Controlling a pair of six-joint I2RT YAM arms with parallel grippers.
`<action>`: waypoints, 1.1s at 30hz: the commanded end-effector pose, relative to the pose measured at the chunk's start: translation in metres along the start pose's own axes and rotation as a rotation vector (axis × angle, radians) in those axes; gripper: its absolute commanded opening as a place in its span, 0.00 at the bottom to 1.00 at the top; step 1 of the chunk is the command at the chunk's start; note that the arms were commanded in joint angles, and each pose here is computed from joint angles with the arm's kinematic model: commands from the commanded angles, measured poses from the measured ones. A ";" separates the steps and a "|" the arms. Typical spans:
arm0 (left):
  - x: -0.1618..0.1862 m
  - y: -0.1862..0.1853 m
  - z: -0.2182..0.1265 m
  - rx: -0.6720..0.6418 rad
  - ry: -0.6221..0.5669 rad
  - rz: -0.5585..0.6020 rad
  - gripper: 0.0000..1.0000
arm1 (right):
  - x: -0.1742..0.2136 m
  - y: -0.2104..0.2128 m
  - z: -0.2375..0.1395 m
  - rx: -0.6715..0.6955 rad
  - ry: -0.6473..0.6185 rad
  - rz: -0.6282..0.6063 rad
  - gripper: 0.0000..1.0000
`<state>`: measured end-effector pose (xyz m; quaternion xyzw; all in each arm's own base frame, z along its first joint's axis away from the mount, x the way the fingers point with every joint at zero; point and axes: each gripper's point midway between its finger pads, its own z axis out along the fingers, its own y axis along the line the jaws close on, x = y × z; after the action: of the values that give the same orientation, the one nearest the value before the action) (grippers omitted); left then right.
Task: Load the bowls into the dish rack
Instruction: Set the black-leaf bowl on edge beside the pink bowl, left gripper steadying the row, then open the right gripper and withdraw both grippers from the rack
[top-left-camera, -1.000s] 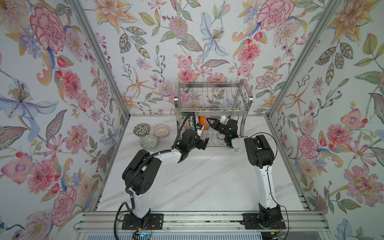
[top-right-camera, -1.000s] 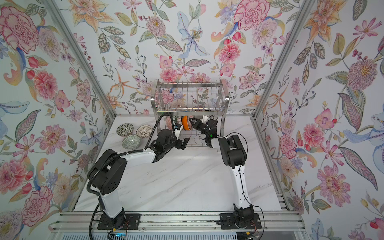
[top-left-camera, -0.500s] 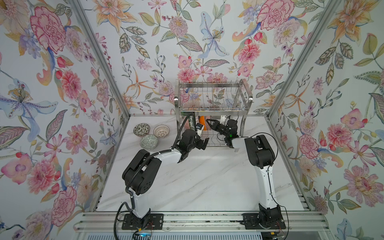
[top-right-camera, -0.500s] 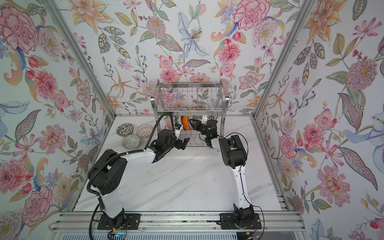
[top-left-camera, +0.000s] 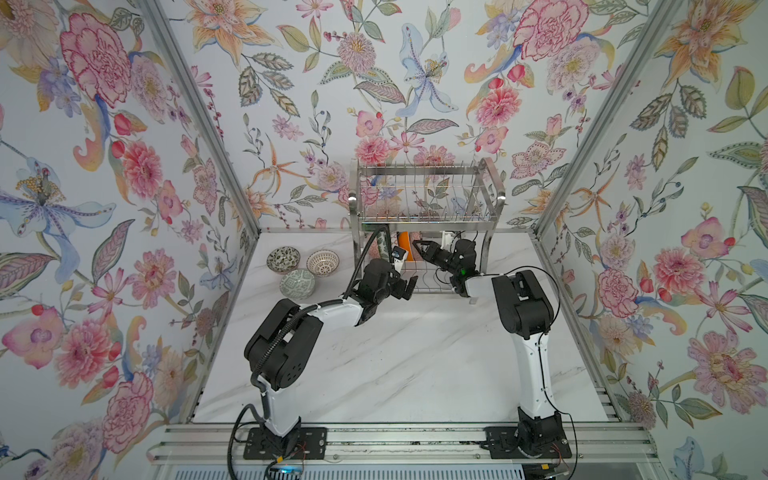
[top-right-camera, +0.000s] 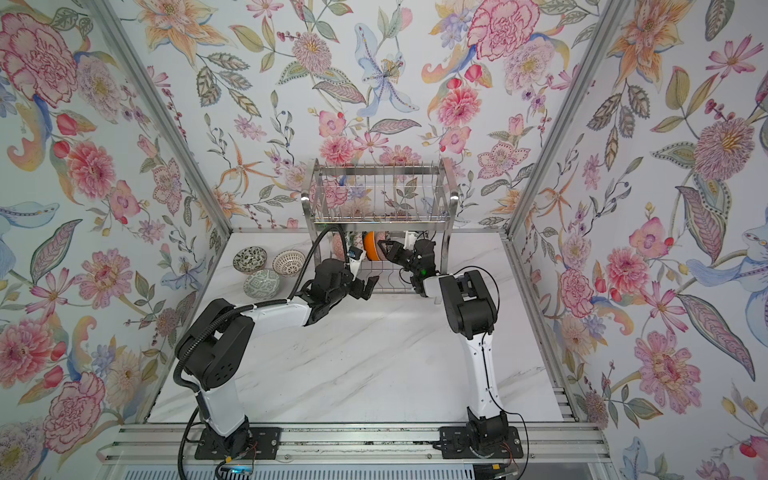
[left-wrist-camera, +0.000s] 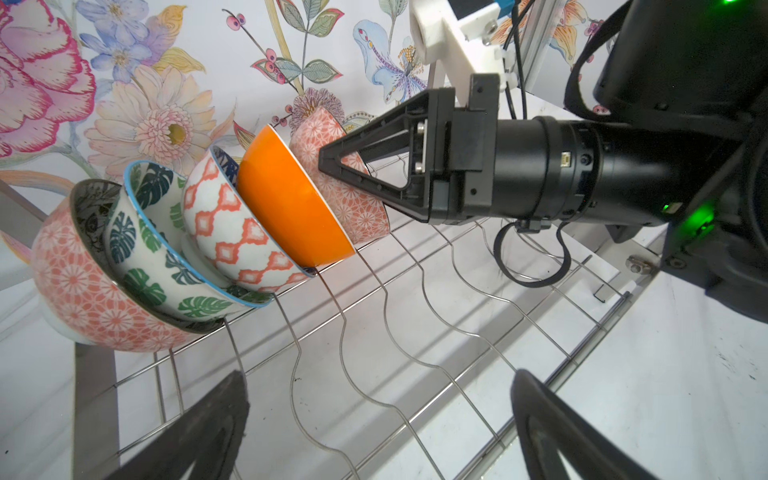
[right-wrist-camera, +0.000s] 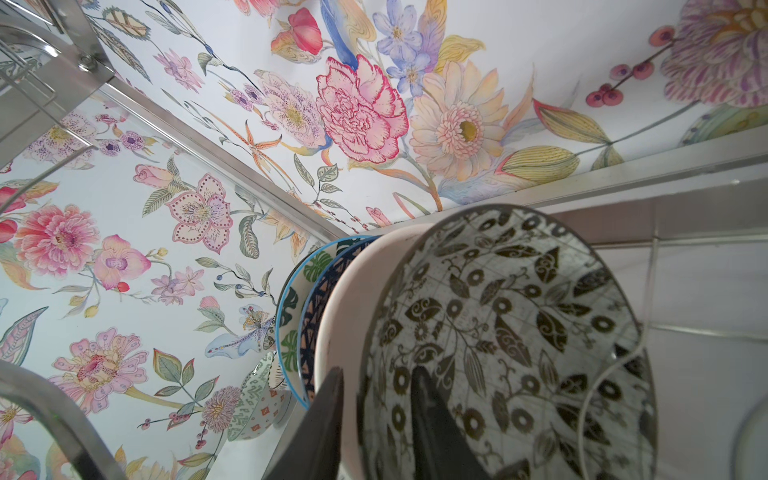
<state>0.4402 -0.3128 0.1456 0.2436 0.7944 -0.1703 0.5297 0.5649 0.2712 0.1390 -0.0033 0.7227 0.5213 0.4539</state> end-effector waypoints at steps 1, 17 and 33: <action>-0.007 0.008 -0.009 -0.026 -0.013 -0.015 0.99 | -0.029 0.016 -0.012 -0.002 -0.049 -0.048 0.35; -0.007 0.011 -0.027 -0.046 -0.013 -0.032 0.99 | -0.029 0.025 -0.037 0.042 -0.053 -0.074 0.77; 0.010 0.020 -0.072 -0.103 0.002 -0.082 0.99 | -0.011 0.049 -0.074 0.127 -0.005 -0.161 0.99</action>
<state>0.3983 -0.2686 0.1583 0.2051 0.8088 -0.1562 0.5286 0.5087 0.2320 0.1871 -0.0207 0.7425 0.4516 0.4943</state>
